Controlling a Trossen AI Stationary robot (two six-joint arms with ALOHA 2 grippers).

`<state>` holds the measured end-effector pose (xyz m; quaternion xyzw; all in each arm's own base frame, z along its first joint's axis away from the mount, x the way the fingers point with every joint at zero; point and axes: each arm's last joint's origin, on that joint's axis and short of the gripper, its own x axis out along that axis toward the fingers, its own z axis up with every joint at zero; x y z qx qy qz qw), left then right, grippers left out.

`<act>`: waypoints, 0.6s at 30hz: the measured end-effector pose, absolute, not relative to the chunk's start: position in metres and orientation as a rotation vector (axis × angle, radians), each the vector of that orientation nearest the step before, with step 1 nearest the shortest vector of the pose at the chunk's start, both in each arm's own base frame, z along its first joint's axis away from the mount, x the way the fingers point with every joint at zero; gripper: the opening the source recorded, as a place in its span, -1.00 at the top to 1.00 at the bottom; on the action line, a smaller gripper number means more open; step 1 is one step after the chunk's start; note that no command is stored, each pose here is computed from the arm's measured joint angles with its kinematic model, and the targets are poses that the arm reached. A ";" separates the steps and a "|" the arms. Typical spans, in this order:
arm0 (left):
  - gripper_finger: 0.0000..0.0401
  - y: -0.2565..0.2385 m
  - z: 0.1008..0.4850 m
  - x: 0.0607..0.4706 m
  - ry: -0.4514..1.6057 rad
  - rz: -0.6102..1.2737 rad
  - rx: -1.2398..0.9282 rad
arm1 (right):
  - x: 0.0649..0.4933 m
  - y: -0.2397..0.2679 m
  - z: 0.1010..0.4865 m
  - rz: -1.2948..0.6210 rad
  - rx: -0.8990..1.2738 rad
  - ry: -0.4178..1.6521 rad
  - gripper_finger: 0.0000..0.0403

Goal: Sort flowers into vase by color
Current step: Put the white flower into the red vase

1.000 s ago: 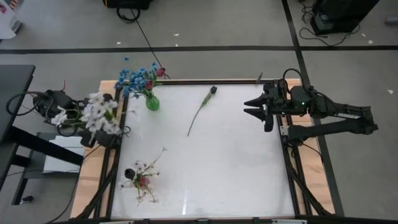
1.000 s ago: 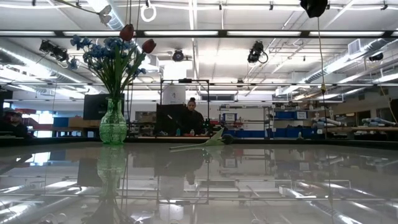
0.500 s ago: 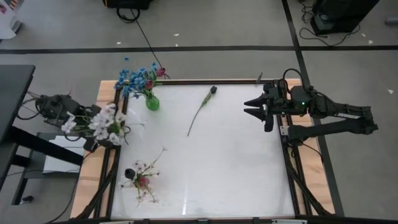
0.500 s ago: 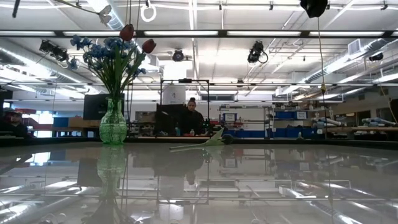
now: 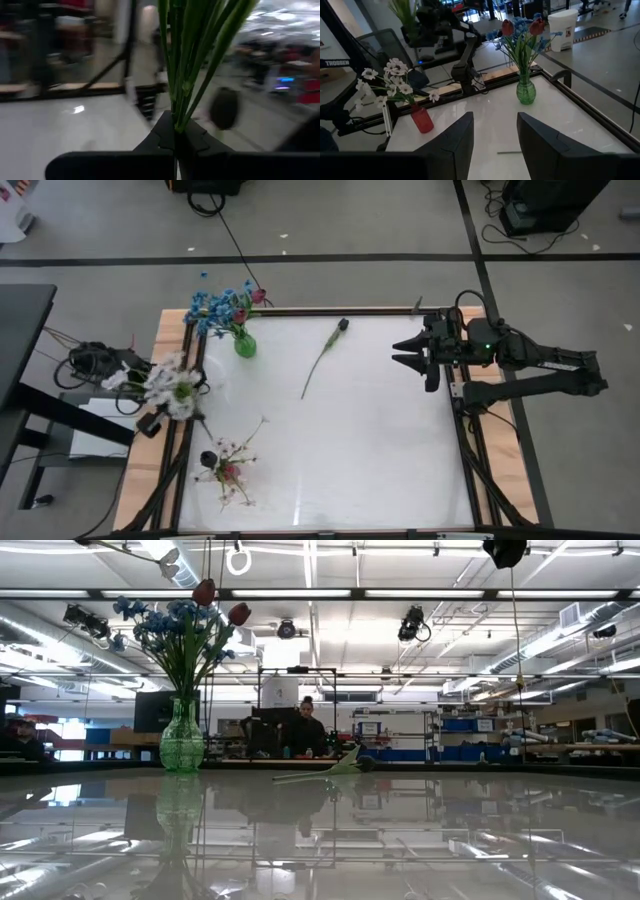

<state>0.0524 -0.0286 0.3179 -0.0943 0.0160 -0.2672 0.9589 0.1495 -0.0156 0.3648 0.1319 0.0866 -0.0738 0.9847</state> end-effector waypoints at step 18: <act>0.99 -0.058 0.260 0.073 -0.094 -0.881 -0.223 | 0.149 -0.016 0.365 -0.148 0.265 0.174 0.21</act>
